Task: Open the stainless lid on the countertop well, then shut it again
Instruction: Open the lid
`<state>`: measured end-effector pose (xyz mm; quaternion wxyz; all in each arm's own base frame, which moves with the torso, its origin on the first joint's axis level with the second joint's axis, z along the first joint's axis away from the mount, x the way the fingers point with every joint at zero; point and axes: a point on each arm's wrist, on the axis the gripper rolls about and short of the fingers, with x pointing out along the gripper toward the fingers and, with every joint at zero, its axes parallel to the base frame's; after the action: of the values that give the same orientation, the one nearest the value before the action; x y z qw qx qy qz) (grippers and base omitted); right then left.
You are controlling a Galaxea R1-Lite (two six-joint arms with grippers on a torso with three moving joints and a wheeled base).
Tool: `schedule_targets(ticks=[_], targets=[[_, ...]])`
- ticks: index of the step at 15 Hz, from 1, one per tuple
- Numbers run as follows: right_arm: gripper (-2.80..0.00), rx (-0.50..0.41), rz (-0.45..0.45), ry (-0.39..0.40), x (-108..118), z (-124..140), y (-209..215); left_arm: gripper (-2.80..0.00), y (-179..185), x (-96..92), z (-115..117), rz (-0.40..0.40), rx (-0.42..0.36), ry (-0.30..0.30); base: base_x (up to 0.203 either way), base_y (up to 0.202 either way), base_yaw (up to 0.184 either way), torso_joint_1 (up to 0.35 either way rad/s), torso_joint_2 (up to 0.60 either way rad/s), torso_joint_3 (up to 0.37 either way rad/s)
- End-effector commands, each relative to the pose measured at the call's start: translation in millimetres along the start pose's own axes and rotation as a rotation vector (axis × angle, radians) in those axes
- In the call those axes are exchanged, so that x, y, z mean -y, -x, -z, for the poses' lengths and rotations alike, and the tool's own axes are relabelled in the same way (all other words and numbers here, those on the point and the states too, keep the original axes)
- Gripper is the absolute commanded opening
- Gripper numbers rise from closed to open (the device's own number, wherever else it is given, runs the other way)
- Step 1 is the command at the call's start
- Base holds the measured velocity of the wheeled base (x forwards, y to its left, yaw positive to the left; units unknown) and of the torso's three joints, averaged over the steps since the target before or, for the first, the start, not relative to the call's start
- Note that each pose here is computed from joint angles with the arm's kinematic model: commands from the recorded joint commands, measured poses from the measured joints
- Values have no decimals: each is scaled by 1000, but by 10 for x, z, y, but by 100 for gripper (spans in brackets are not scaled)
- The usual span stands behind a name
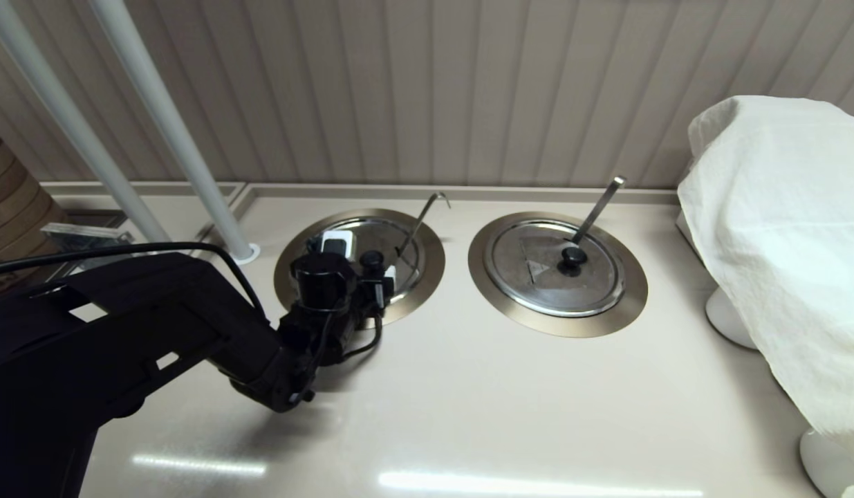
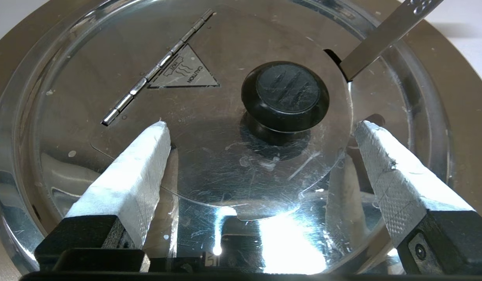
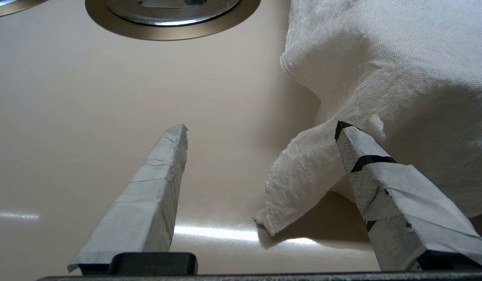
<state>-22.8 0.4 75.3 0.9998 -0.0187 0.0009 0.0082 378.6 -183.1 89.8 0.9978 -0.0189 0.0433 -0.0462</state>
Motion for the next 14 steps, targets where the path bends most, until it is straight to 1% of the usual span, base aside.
schedule_targets(ticks=[1,3,4,6,7,9,14], targets=[[0,1,0,1,0,0,0,0,-9,-8,12,-5,2,-1,0,0,0,0,0,0],[0,1,0,1,0,0,0,0,-15,-8,40,-7,-4,-24,0,0,0,0,0,0],[0,1,0,0,0,0,0,0,-18,-7,40,-7,4,-35,0,0,0,0,0,0],[0,1,0,0,0,0,0,0,-30,-21,6,-10,50,-32,0,0,0,0,0,0],[0,1,0,1,0,0,0,0,-56,-42,27,-17,54,-39,0,0,0,0,0,0],[0,1,0,1,0,0,0,0,-75,-81,29,-27,55,-42,0,0,0,0,0,0],[0,1,0,1,0,0,0,0,-85,-83,96,-28,39,-51,0,0,0,0,0,0]])
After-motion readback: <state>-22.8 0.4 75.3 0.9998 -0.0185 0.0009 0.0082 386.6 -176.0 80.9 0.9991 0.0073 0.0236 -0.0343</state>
